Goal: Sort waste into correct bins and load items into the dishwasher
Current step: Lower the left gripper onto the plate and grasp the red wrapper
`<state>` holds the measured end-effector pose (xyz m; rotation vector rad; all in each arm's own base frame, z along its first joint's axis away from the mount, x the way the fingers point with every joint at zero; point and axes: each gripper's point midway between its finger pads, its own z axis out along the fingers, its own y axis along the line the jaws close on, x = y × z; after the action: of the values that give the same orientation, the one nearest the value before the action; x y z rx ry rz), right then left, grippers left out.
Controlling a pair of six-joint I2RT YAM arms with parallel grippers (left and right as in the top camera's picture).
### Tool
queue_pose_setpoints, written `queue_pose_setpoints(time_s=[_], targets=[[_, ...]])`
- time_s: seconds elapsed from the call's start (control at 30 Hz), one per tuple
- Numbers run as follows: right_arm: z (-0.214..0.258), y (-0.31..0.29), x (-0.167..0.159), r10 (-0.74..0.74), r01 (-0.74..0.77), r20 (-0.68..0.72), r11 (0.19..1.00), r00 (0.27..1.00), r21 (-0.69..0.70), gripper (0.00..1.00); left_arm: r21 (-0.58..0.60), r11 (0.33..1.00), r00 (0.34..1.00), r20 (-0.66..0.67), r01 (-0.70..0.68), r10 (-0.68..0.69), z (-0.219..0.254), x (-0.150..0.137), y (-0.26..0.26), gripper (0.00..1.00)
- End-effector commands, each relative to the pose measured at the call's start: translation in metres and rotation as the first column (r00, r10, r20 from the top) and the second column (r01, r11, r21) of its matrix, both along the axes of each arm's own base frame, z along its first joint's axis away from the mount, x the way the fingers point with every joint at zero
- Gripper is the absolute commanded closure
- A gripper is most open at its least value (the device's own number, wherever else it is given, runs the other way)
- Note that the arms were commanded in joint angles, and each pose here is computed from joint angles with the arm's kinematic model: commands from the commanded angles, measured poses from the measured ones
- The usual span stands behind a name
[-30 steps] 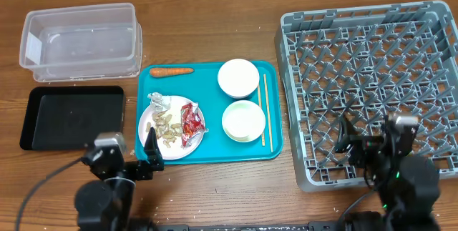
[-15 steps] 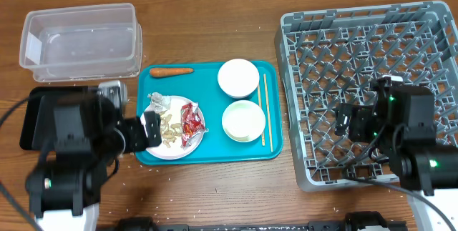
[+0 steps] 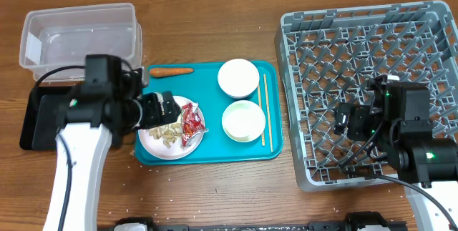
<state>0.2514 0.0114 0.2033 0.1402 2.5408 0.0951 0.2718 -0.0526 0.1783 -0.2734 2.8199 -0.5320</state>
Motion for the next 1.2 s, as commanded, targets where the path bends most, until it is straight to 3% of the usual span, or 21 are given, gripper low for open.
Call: queue_pose_setpoints(time_s=[0.0, 0.43, 0.63, 0.67, 0.7, 0.77, 0.93, 1.17], targets=[[0.014, -0.002, 0.005, -0.011, 0.011, 0.042, 1.0, 0.999, -0.002, 0.0, -0.057, 0.998, 0.995, -0.095, 0.02, -0.025, -0.018, 0.008, -0.019, 0.0], [0.014, -0.002, 0.005, -0.011, 0.011, 0.042, 1.0, 0.999, -0.003, 0.0, -0.023, 0.997, 0.923, -0.378, 0.071, -0.075, -0.107, 0.011, -0.034, 0.02], [0.014, -0.002, 0.005, -0.011, 0.011, 0.042, 1.0, 0.999, -0.003, 0.0, -0.016, 0.996, 0.903, -0.422, 0.087, -0.086, -0.127, 0.011, -0.037, 0.14], [0.014, -0.002, 0.005, -0.011, 0.011, 0.042, 1.0, 0.999, -0.003, 0.0, -0.016, 0.996, 0.902, -0.422, 0.088, -0.086, -0.129, 0.012, -0.038, 0.19], [0.014, -0.002, 0.005, -0.011, 0.011, 0.042, 1.0, 0.999, -0.003, 0.0, -0.016, 0.996, 0.905, -0.416, 0.088, -0.086, -0.13, 0.015, -0.038, 0.3], [0.014, -0.003, 0.005, -0.011, 0.011, 0.042, 1.0, 0.999, -0.003, 0.0, -0.015, 0.996, 0.911, -0.402, 0.089, -0.087, -0.13, 0.018, -0.038, 0.38], [0.014, -0.002, 0.005, -0.011, 0.011, 0.042, 1.0, 0.999, -0.003, 0.0, 0.045, 0.995, 0.916, -0.396, 0.094, -0.069, -0.134, 0.02, -0.028, 0.44], [0.014, -0.002, 0.005, -0.011, 0.011, 0.042, 1.0, 0.999, -0.003, 0.0, 0.084, 0.991, 0.913, -0.404, 0.106, -0.063, -0.138, 0.017, -0.023, 0.43]])
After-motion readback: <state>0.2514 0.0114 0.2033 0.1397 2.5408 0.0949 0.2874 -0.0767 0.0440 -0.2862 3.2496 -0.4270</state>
